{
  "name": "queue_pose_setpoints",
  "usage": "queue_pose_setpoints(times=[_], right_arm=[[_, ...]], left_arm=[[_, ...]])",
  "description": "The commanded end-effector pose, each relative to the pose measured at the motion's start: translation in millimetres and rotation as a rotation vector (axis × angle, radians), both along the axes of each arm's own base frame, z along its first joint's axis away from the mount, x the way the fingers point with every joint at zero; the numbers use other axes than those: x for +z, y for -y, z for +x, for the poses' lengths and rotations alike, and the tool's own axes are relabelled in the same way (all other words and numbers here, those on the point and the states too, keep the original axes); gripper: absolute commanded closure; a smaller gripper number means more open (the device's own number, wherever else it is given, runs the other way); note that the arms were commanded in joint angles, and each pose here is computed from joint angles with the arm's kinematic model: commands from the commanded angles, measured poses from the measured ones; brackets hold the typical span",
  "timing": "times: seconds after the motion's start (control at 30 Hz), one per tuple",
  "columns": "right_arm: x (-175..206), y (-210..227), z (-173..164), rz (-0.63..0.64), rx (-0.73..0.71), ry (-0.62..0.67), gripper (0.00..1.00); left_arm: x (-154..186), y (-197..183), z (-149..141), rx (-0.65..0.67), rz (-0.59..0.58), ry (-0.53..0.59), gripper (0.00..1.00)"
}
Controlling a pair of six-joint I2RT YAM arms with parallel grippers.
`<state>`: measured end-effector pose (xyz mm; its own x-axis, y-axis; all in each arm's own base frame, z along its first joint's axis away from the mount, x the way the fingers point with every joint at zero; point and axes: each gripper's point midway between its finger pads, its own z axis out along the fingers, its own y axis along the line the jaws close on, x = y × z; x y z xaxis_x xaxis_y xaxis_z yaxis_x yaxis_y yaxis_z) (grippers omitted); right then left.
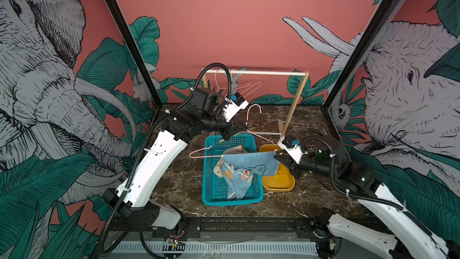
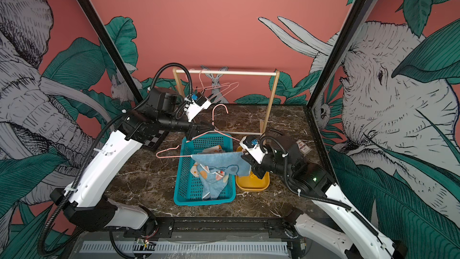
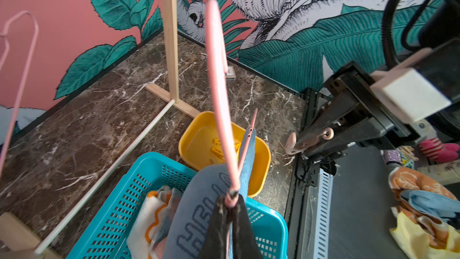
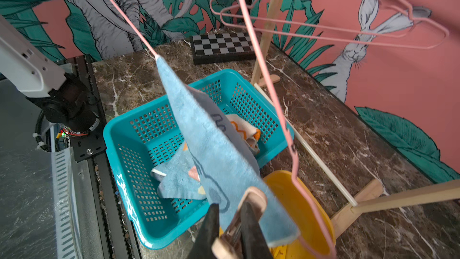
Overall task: Remove the clothespins securing towels to the hanger
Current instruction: Remove the clothespin from the hanger, then place the clothespin in the storage box.
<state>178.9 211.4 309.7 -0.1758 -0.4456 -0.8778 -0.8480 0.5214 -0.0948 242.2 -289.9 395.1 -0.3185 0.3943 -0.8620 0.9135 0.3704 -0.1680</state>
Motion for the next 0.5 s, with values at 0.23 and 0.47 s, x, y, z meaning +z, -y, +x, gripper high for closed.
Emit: queue_pose_setpoints(times=[0.23, 0.47], right_arm=[[-71, 15, 17, 0.033, -0.215, -0.12, 1.0], [-123, 29, 38, 0.016, -0.377, -0.22, 1.0]], left_arm=[[42, -37, 12, 0.211, -0.022, 0.183, 1.0], [53, -47, 14, 0.262, -0.035, 0.226, 1.0]])
